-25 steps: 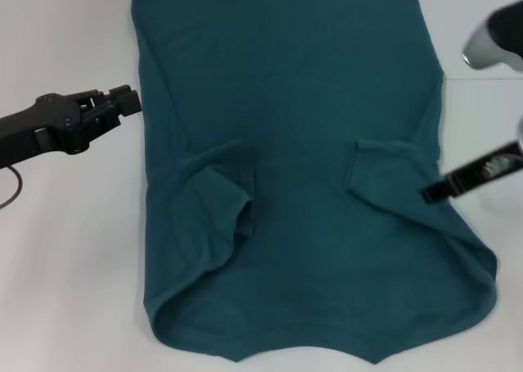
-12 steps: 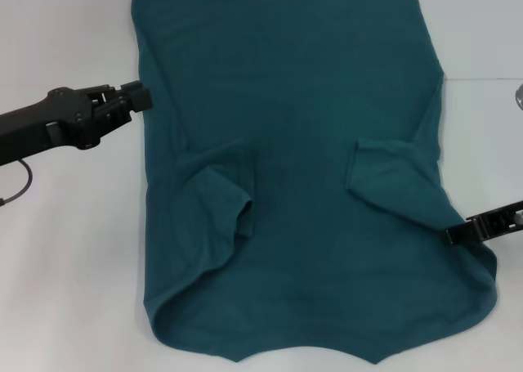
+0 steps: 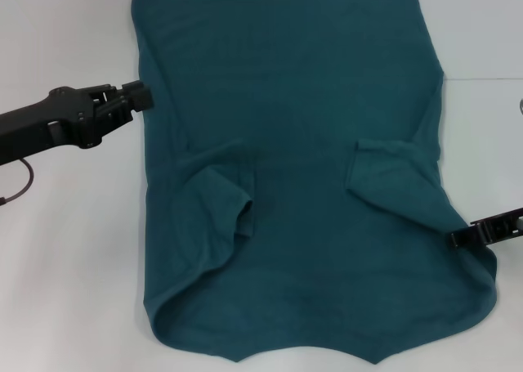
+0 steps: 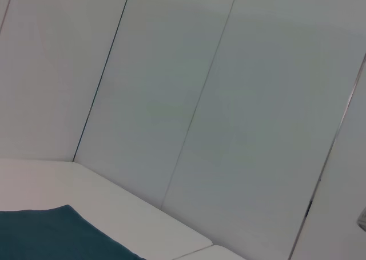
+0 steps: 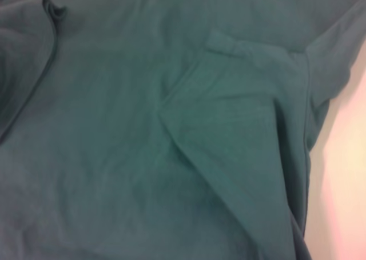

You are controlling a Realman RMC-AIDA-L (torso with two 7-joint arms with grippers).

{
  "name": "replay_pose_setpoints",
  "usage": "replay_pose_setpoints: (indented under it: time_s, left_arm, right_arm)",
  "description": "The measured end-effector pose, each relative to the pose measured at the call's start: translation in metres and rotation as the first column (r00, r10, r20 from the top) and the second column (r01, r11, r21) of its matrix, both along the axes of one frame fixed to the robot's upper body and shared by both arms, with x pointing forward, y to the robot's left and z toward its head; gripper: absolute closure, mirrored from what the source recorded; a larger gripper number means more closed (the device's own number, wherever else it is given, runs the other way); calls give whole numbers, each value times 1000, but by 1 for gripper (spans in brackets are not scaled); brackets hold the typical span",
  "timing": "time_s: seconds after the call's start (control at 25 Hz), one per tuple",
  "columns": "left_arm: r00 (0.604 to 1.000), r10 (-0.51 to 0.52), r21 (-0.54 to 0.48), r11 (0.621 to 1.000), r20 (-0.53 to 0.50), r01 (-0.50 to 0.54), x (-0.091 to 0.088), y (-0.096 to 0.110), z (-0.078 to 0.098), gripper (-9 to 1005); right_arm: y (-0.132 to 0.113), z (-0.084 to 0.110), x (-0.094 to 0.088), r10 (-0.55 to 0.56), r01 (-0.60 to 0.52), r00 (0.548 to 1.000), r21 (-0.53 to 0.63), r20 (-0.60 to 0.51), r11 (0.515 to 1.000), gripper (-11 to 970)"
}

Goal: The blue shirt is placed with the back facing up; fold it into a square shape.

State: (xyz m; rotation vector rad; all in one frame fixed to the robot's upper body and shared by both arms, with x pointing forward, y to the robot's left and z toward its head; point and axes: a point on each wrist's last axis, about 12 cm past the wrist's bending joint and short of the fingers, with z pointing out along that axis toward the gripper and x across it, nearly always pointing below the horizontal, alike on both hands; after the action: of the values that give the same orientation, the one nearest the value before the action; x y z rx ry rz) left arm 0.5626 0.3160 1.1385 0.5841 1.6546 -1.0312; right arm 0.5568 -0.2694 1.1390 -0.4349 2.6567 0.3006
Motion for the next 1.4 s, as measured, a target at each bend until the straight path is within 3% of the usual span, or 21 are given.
replay_pose_setpoints:
  time_s: [0.68, 1.04, 1.12, 1.4]
  left_arm:
    - [1000, 14, -1, 1000, -13, -14, 0, 1, -3, 824]
    - [1000, 19, -1, 1000, -18, -19, -1, 2, -5, 823]
    - [1000, 19, -1, 1000, -18, -19, -1, 2, -5, 823]
    - [1000, 20, -1, 1000, -20, -20, -2, 3, -5, 824]
  right_arm:
    - [6, -18, 15, 16, -16, 1000, -2, -16, 1000, 426]
    - [6, -18, 17, 30, -30, 1000, -13, -1, 999, 493]
    - [6, -16, 18, 33, -33, 999, -15, 6, 999, 707]
    - [6, -12, 18, 36, -36, 999, -17, 20, 999, 941]
